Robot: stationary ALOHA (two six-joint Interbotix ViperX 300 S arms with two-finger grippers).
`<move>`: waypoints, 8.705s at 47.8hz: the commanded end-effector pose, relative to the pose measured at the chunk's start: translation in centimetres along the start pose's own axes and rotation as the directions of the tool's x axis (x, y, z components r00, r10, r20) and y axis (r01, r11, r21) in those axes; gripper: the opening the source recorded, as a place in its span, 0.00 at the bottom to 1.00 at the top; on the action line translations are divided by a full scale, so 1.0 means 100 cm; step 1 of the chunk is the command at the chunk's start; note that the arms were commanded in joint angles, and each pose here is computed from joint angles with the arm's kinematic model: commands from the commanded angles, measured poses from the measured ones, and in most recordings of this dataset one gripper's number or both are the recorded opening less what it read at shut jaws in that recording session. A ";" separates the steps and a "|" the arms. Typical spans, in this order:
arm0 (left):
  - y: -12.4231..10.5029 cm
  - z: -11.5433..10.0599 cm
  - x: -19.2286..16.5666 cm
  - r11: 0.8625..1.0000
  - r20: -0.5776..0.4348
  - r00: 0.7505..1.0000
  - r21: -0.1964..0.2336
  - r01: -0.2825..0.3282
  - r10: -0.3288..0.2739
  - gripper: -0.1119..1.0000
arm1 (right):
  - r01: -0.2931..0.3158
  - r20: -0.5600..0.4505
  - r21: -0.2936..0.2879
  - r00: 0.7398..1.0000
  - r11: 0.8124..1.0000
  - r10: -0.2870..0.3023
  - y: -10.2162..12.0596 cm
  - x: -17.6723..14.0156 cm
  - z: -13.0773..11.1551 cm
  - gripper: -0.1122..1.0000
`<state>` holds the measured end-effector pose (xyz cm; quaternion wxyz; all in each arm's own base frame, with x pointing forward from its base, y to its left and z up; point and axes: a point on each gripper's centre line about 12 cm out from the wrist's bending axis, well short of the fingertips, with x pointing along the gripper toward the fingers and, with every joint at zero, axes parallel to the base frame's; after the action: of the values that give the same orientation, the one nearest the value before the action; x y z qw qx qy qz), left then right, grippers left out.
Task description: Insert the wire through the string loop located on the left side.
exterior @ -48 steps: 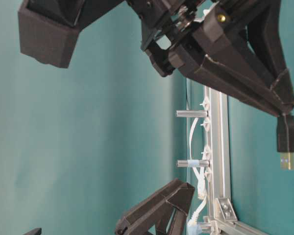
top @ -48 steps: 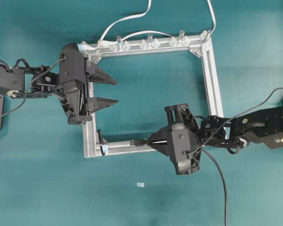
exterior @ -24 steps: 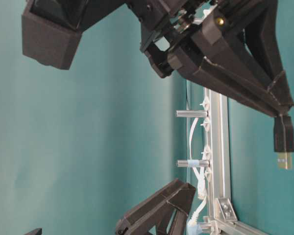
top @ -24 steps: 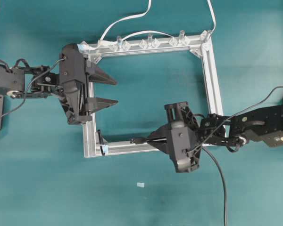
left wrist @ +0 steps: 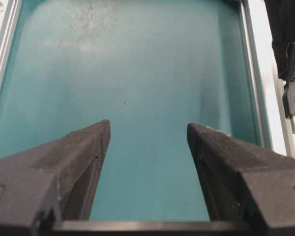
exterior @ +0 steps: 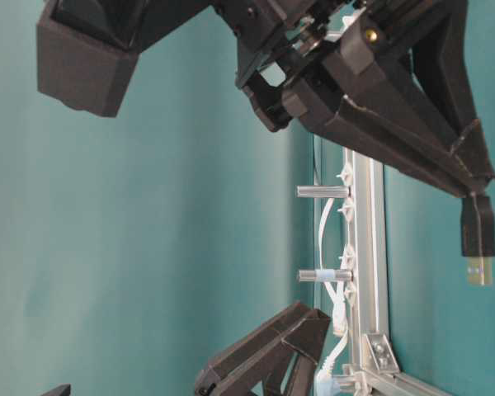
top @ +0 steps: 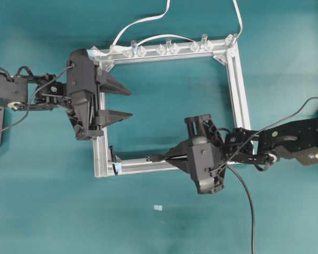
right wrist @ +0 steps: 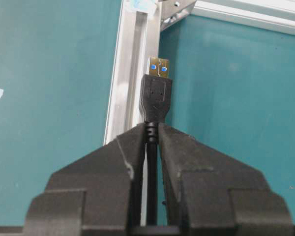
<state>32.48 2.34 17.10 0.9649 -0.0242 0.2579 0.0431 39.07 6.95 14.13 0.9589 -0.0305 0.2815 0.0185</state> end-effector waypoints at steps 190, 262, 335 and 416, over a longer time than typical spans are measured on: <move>-0.064 -0.035 -0.077 0.981 -0.273 0.942 -0.055 0.187 -0.195 0.70 | -0.001 0.113 -0.018 0.994 1.000 0.003 -0.003 0.067 0.067 0.20; -0.096 -0.034 -0.009 0.980 -0.367 0.909 -0.082 0.182 -0.199 0.88 | -0.016 0.104 -0.029 0.994 0.999 0.019 0.001 0.078 0.070 0.20; -0.095 -0.042 -0.006 0.978 -0.335 0.920 -0.124 0.171 -0.203 0.29 | -0.031 0.088 -0.039 0.996 0.999 0.034 0.003 0.079 0.069 0.20; -0.081 -0.063 -0.067 0.976 -0.418 0.885 -0.150 0.155 -0.205 0.29 | -0.070 0.021 -0.033 0.997 0.997 0.071 0.012 0.077 0.052 0.90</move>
<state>24.83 -6.57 14.40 0.8787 -0.1049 0.4643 -0.0363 48.18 8.46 13.02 0.9559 -0.0358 0.2862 0.0556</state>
